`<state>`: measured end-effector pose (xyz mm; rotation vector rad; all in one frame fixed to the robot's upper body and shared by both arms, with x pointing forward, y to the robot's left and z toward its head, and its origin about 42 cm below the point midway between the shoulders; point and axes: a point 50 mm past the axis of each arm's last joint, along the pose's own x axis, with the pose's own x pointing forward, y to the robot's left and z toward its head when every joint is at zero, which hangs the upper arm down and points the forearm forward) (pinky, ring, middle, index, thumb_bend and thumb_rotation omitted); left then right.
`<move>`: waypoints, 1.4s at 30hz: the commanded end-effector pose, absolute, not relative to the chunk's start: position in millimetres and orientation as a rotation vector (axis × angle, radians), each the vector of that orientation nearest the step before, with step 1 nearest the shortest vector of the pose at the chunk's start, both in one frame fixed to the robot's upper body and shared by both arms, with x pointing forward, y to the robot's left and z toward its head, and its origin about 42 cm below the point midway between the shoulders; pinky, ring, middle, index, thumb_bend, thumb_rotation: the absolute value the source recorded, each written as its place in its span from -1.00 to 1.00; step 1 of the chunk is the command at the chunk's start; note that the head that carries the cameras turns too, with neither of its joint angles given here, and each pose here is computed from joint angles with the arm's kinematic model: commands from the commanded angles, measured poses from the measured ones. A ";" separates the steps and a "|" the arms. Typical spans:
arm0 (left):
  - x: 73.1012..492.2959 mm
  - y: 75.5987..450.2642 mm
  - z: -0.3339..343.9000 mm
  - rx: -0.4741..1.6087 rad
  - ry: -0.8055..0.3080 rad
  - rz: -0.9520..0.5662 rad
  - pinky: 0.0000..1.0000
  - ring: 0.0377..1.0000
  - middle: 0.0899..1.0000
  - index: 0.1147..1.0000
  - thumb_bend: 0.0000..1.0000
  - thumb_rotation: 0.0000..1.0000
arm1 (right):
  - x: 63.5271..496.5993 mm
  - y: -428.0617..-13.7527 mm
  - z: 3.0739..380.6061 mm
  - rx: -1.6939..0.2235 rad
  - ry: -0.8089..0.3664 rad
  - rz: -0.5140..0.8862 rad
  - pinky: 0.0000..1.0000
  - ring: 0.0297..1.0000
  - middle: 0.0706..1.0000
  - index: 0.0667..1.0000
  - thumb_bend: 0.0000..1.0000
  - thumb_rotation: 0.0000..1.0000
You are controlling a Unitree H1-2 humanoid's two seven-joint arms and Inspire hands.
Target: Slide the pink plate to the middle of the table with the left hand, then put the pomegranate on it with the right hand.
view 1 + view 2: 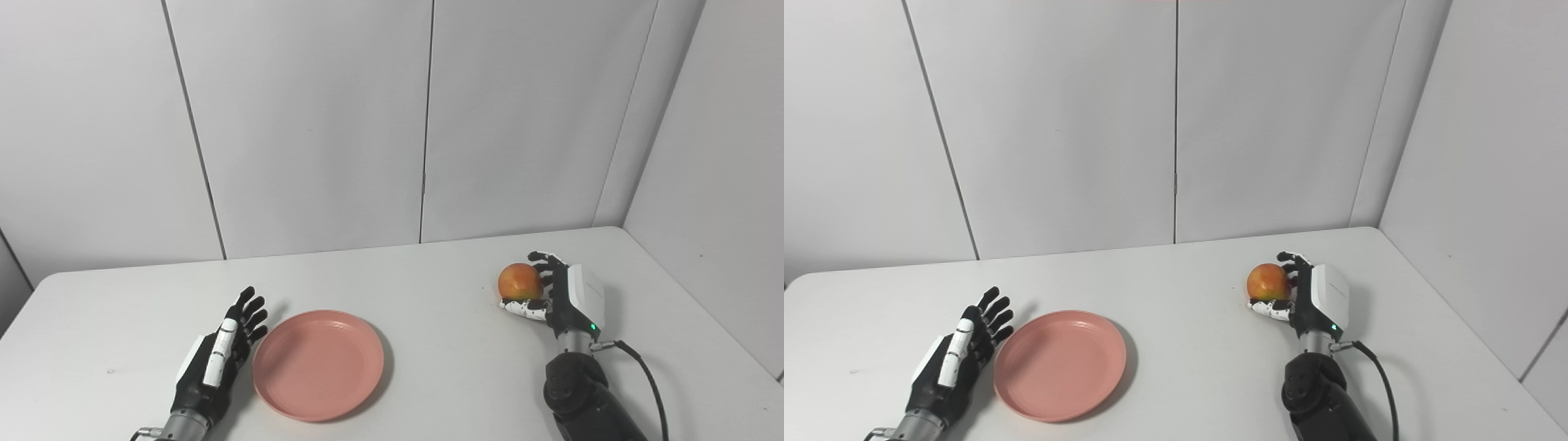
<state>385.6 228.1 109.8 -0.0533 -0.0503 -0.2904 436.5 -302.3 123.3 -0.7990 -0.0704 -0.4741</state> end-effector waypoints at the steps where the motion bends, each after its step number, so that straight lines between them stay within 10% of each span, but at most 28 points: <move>1: 384.1 230.1 109.4 -0.062 -0.057 -0.290 0.87 0.91 0.93 0.95 0.23 1.00 | 449.9 -303.8 154.4 -0.781 -0.199 -0.515 -0.13 0.01 -0.14 -0.03 0.04 -1.00; 42: 379.6 191.2 111.6 -0.037 -0.063 -0.276 0.89 0.91 0.93 0.95 0.15 1.00 | 424.9 -259.2 189.2 -0.659 -0.432 -0.297 -0.12 -0.01 -0.12 -0.06 0.04 -1.00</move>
